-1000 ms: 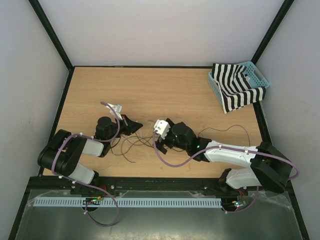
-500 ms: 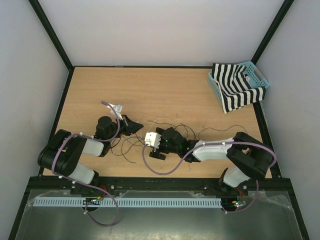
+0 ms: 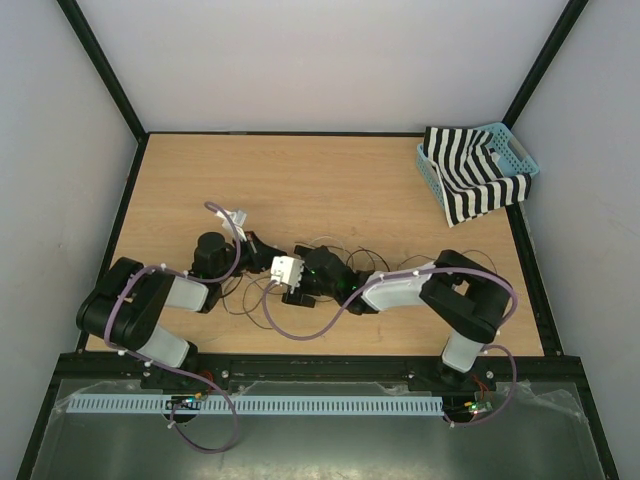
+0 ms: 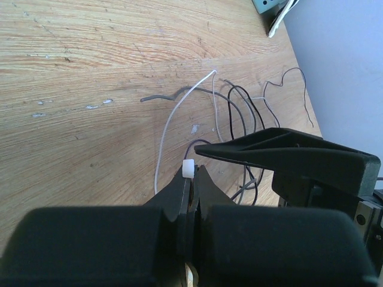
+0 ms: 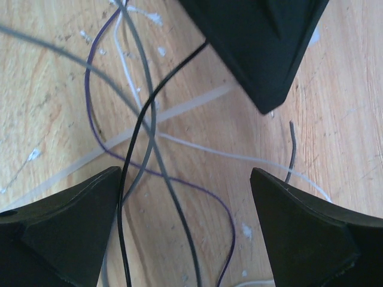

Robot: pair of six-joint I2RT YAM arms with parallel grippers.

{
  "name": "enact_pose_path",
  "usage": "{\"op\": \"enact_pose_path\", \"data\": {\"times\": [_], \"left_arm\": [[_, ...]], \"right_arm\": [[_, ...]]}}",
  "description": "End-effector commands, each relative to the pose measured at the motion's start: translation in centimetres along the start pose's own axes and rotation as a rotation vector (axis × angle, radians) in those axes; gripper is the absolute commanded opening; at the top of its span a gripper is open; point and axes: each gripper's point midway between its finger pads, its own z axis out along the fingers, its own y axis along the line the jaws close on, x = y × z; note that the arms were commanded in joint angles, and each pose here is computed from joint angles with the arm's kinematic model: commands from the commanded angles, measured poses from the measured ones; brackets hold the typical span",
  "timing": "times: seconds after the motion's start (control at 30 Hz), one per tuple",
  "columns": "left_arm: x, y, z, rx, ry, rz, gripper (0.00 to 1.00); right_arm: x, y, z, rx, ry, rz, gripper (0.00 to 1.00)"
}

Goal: Zip-tie the wires
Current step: Tie the cable at the center of the board.

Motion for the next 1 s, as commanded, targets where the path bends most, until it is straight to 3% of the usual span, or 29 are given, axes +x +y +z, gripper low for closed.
{"op": "enact_pose_path", "data": {"times": [0.0,0.6,0.97], "left_arm": [[-0.4,-0.5,0.4,0.019,-0.002,0.002,0.00],[0.6,0.7,0.7,-0.018,0.023,-0.021,0.00],[0.5,1.0,1.3,-0.025,0.031,-0.048,0.00]], "right_arm": [[-1.2,-1.0,1.4,0.016,-0.013,-0.004,0.99],[-3.0,-6.1,3.4,0.199,-0.033,0.141,0.99],[-1.3,-0.9,1.0,-0.016,-0.060,0.057,0.99]]}}
